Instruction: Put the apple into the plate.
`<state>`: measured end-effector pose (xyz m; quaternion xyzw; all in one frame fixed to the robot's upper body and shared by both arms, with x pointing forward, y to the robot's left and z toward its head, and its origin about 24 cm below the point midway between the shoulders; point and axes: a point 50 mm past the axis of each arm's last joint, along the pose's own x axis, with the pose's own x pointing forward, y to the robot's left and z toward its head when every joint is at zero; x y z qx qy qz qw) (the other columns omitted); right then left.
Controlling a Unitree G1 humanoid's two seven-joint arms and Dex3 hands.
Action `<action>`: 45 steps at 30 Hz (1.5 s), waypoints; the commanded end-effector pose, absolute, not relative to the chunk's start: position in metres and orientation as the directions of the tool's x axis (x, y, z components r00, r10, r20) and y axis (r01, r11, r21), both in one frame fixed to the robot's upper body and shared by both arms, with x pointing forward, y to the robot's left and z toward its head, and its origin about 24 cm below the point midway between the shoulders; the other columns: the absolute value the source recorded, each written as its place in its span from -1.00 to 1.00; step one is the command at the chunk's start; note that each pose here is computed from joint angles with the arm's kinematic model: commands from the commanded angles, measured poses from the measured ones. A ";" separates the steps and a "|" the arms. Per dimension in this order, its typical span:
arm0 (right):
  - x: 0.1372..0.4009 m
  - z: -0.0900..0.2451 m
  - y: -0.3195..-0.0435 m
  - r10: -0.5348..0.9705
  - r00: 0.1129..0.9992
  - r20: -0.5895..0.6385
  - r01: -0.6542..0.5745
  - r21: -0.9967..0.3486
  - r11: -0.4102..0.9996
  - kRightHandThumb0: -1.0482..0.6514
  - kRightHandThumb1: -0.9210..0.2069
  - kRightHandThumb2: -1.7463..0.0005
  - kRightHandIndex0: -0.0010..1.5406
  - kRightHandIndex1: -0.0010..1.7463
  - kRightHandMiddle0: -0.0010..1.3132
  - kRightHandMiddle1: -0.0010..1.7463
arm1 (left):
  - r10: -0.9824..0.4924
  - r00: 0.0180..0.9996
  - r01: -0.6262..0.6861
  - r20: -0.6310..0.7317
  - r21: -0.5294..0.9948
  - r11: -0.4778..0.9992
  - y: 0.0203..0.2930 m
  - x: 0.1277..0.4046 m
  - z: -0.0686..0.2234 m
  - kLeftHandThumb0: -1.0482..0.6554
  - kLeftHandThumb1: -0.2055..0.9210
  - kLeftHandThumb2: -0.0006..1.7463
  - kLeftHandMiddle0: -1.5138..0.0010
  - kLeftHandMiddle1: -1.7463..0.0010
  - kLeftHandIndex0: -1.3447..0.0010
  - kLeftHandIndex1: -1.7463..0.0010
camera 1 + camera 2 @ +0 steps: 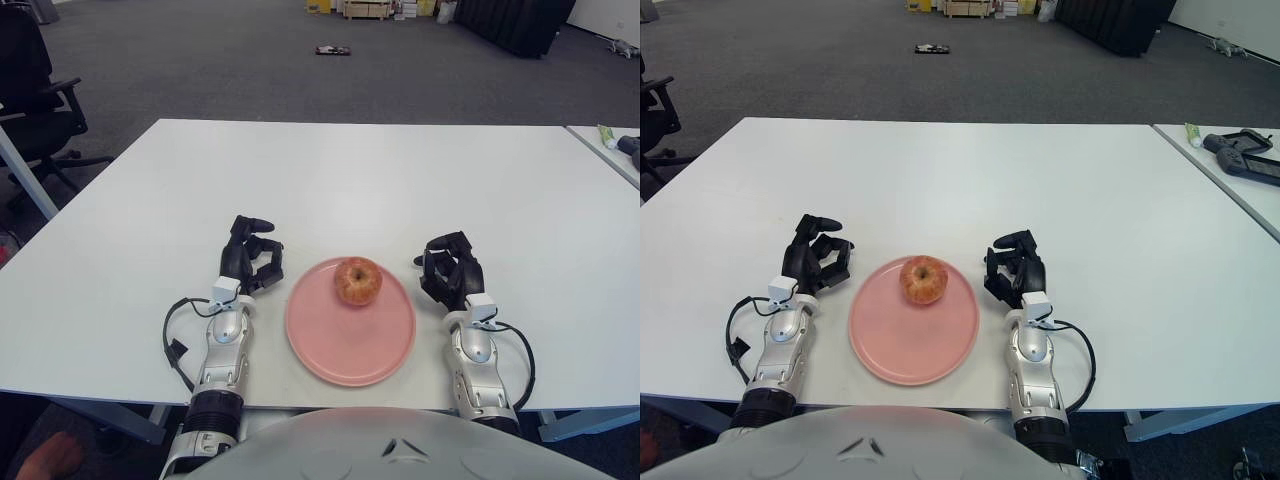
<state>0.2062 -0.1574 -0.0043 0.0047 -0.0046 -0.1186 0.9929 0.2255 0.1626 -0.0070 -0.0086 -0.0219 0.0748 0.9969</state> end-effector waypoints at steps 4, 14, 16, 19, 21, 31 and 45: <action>0.208 -0.001 -0.158 -0.259 0.965 0.027 0.259 0.027 0.966 -0.22 -0.53 -0.02 -0.29 0.56 -0.46 1.00 | 0.152 0.987 -0.151 0.049 -0.016 0.988 0.164 0.228 -0.004 0.22 0.27 0.13 0.22 -0.62 0.48 -1.00; 0.208 -0.001 -0.157 -0.267 0.963 0.025 0.267 0.015 0.964 -0.21 -0.64 0.07 -0.33 0.52 -0.52 1.00 | 0.146 0.987 -0.145 0.061 -0.025 0.989 0.165 0.229 -0.004 0.22 0.22 0.17 0.20 -0.63 0.45 -1.00; 0.208 -0.001 -0.157 -0.265 0.964 0.027 0.265 0.016 0.964 -0.20 -0.71 0.14 -0.34 0.50 -0.56 1.00 | 0.146 0.987 -0.145 0.061 -0.025 0.989 0.165 0.229 -0.004 0.22 0.21 0.18 0.20 -0.63 0.44 -1.00; 0.209 0.000 -0.157 -0.259 0.966 0.030 0.258 0.022 0.966 -0.19 -0.80 0.21 -0.35 0.48 -0.61 1.00 | 0.146 0.987 -0.145 0.063 -0.026 0.989 0.165 0.229 -0.004 0.22 0.20 0.18 0.20 -0.62 0.44 -1.00; 0.209 0.000 -0.157 -0.255 0.966 0.028 0.254 0.030 0.967 -0.18 -0.86 0.27 -0.36 0.45 -0.64 1.00 | 0.147 0.987 -0.145 0.065 -0.027 0.989 0.165 0.229 -0.004 0.22 0.20 0.19 0.20 -0.62 0.44 -1.00; 0.208 -0.002 -0.159 -0.278 0.960 0.041 0.278 0.019 0.960 -0.17 -0.93 0.33 -0.31 0.39 -0.68 1.00 | 0.131 0.988 -0.127 0.078 -0.055 0.990 0.165 0.230 -0.003 0.22 0.44 0.04 0.36 -0.74 0.60 -1.00; 0.208 -0.001 -0.159 -0.310 0.950 0.044 0.310 -0.004 0.951 -0.21 -0.56 0.00 -0.26 0.41 -0.49 1.00 | 0.137 0.987 -0.134 0.079 -0.043 0.990 0.166 0.229 -0.004 0.23 0.32 0.23 0.42 -0.99 0.64 -0.99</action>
